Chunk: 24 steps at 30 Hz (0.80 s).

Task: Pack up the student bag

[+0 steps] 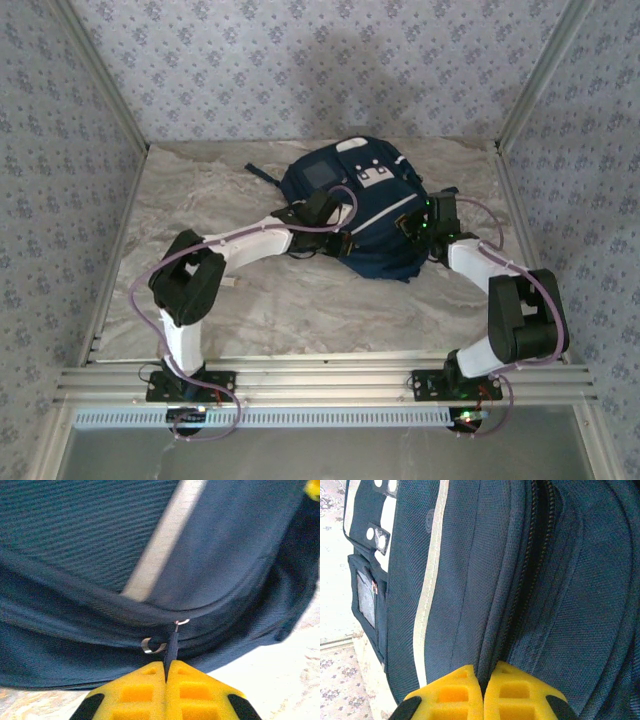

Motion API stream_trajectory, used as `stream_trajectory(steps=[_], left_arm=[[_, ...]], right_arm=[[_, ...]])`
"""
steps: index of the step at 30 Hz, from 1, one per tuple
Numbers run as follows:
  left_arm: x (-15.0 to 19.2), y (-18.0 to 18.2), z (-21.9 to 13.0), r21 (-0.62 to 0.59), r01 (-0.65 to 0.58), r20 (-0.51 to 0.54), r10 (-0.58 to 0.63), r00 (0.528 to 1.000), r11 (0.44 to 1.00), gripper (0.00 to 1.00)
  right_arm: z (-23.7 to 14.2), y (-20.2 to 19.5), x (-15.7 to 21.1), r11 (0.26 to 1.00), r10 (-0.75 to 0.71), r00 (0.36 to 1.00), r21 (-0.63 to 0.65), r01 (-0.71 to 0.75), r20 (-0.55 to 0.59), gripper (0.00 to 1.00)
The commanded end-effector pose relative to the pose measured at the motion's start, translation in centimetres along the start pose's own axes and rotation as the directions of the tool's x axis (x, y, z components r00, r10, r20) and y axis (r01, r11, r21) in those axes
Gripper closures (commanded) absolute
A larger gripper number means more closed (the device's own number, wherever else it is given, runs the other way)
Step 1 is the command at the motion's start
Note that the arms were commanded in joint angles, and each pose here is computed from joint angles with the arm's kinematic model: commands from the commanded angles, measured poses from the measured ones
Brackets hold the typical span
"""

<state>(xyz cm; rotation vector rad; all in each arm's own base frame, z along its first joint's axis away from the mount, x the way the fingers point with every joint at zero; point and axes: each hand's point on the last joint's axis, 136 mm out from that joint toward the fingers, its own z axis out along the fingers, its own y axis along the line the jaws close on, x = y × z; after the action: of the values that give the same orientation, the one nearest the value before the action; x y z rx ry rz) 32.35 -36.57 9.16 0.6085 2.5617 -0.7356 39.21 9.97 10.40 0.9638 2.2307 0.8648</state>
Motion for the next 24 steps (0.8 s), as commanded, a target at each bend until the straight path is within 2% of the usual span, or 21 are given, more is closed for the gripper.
stream_trajectory(steps=[1,7,12,17,18,21,22,23,24], left_arm=[[-3.0,5.5,-2.9,-0.172,0.057,0.138,-0.033,0.99,0.983,1.0],[-6.7,8.6,-5.9,-0.235,0.092,0.252,-0.031,0.967,0.968,1.0],[-8.7,8.8,-5.1,-0.23,0.08,0.275,-0.014,0.961,0.97,1.0],[-9.0,9.1,-4.6,-0.229,0.097,0.273,-0.031,0.962,0.969,1.0],[-8.9,9.2,-4.7,-0.233,0.104,0.273,-0.038,0.961,0.967,1.0],[-8.3,9.5,-5.7,-0.25,0.139,0.266,-0.07,0.961,0.958,1.0],[-7.9,9.7,-6.0,-0.259,0.155,0.256,-0.087,0.963,0.953,0.96],[-7.6,9.9,-6.5,-0.268,0.173,0.248,-0.106,0.963,0.948,0.85],[-7.0,10.2,-7.0,-0.275,0.195,0.236,-0.13,0.963,0.941,0.7]], right_arm=[[-1.5,0.0,-2.5,1.0,-0.018,0.995,0.015,0.017,0.099,1.0],[-1.9,0.1,-2.2,0.998,-0.062,0.995,0.032,0.059,0.084,1.0],[-1.9,0.1,-1.6,0.995,-0.088,0.994,0.042,0.085,0.065,1.0],[-2.0,0.8,-1.6,0.993,-0.118,0.992,0.031,0.117,0.048,1.0],[-2.1,1.1,-1.4,0.99,-0.136,0.99,0.033,0.135,0.039,0.96],[-2.5,2.3,-0.9,0.978,-0.206,0.978,0.031,0.206,0.012,0.67],[-2.7,2.7,-0.7,0.972,-0.234,0.972,0.029,0.234,0.004,0.6],[-2.9,3.1,-0.3,0.963,-0.269,0.963,0.031,0.269,-0.005,0.55],[-3.2,3.6,0.1,0.951,-0.306,0.952,0.034,0.306,-0.015,0.49]])
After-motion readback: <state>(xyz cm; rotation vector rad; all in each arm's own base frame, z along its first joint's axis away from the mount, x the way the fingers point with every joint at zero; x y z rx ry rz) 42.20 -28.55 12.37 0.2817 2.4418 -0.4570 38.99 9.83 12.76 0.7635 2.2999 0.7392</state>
